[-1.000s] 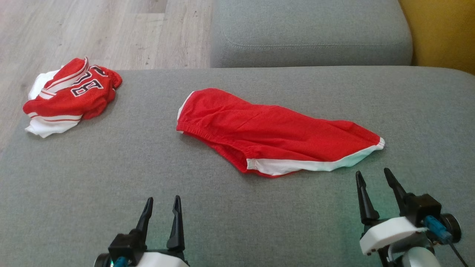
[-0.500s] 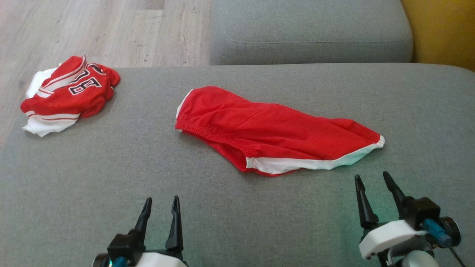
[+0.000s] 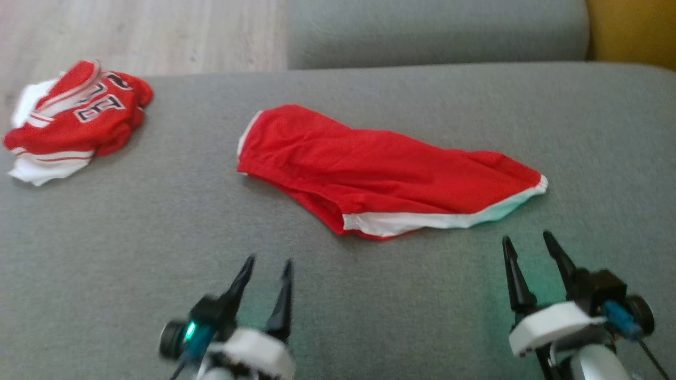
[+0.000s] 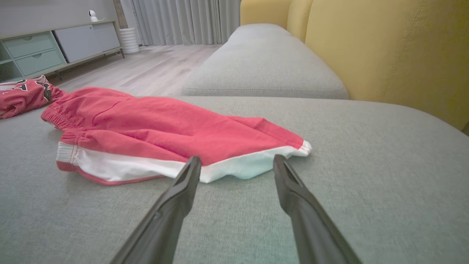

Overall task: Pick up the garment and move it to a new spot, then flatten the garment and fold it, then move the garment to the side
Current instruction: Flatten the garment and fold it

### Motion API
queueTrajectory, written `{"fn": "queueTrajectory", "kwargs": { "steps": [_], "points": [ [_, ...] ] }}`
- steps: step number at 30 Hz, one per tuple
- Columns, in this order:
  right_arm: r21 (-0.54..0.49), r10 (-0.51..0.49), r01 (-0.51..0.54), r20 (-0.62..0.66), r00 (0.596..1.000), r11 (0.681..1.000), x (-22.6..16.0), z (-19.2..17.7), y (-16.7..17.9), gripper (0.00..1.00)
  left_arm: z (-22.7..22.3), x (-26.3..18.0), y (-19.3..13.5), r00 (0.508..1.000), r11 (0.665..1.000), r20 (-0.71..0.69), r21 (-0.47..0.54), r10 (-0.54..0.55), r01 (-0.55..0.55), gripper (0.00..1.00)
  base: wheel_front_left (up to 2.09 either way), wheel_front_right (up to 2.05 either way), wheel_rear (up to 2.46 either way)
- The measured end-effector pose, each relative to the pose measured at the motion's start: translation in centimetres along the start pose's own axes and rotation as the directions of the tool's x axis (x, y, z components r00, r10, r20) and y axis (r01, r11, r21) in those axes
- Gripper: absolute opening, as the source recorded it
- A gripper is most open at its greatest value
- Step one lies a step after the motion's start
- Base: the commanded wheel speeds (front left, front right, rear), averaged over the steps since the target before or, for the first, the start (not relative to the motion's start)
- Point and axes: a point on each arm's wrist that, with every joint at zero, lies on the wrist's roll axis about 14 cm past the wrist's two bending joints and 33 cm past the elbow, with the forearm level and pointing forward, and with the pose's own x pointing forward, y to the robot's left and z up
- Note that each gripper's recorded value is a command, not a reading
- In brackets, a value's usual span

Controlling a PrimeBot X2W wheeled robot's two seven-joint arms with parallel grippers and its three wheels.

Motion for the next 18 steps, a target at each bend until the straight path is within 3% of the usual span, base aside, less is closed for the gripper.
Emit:
{"fn": "queueTrajectory", "kwargs": {
  "steps": [8,17,18],
  "points": [
    [0.001,-0.038,0.038,0.006,0.999,0.999,1.5,0.5,-1.5,1.0,-0.4,5.2,-5.6,0.962,0.965,-0.132,0.069,-0.241,0.251,1.0,0.0,0.0,0.0],
    [0.004,-0.125,0.126,-0.043,0.991,0.992,1.1,-1.1,-4.5,1.0,-3.3,9.1,-7.5,0.918,0.942,-0.255,0.059,-0.305,0.329,1.0,0.0,0.0,0.0],
    [0.008,-0.141,0.141,-0.047,0.989,0.99,0.9,-1.3,-5.0,1.0,-3.9,9.5,-7.7,0.909,0.941,-0.277,0.048,-0.31,0.336,0.84,0.0,0.0,0.0]
  ]
}}
